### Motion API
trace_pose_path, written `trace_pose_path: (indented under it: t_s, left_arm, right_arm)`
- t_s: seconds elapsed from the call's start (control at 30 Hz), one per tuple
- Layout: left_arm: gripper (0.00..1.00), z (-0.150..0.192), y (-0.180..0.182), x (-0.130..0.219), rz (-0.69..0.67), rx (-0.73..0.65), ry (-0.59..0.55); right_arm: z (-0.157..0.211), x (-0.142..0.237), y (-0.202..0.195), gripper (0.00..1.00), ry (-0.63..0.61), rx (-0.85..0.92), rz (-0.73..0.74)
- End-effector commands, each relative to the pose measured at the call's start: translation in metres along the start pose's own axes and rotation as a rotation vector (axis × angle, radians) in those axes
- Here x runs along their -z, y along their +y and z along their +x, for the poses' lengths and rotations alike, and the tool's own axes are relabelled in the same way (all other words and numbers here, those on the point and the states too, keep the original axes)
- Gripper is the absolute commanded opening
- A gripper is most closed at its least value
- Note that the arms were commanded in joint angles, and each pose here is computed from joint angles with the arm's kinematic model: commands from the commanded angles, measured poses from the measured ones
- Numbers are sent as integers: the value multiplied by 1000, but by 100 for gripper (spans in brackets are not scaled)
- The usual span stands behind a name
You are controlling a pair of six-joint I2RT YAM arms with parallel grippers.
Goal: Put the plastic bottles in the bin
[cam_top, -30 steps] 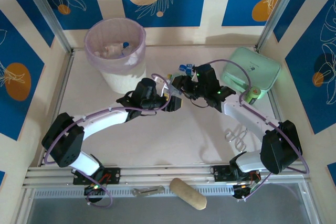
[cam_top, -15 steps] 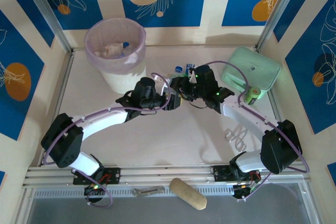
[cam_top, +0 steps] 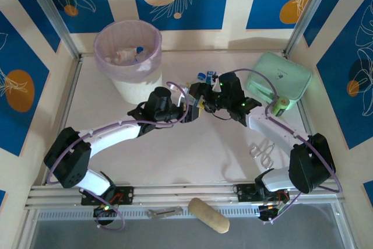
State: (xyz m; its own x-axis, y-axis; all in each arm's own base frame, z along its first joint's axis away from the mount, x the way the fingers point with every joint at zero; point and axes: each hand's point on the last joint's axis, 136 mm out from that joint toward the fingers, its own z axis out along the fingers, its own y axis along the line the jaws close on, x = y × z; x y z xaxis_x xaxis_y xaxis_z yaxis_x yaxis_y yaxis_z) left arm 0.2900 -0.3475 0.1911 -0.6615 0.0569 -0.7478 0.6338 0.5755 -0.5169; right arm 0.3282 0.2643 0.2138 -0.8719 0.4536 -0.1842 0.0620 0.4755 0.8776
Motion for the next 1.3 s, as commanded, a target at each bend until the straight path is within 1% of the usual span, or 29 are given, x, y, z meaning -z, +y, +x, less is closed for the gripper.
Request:
trace_pose_path:
  t_s: [0.0,0.23,0.4,0.5,0.67,0.87,1.0,1.13,1.27]
  left_arm:
    - [60,-10,-4,5,1,-18,-54]
    - [60,2,10,2,-32,23,-29]
    - [60,-6,14,7,-50,17,-34]
    - [60,-28,14,19,-65,-21,-48]
    - [61,-88,7,53,-131,-174,-93]
    - [61,-160,25,108,-336,-303,-143]
    - [61,-203,45,154,-460,-358,-214]
    - [61,-225,76,193,-583,-371,-240]
    - [61,-233,105,218,-663,-352,-245]
  right_arm:
    - [-11,13,-12,73,-25,-67,-22]
    - [-27,40,-34,74,-122,-138,-31]
    - [-37,59,-45,75,-185,-147,-11]
    - [-40,64,-50,76,-210,-146,0]
    - [-40,65,-55,76,-219,-142,19]
    - [-38,61,-59,76,-219,-139,28]
    - [-39,61,-62,76,-222,-133,39]
    - [-39,65,-63,76,-229,-125,47]
    - [-40,68,-67,76,-246,-119,65]
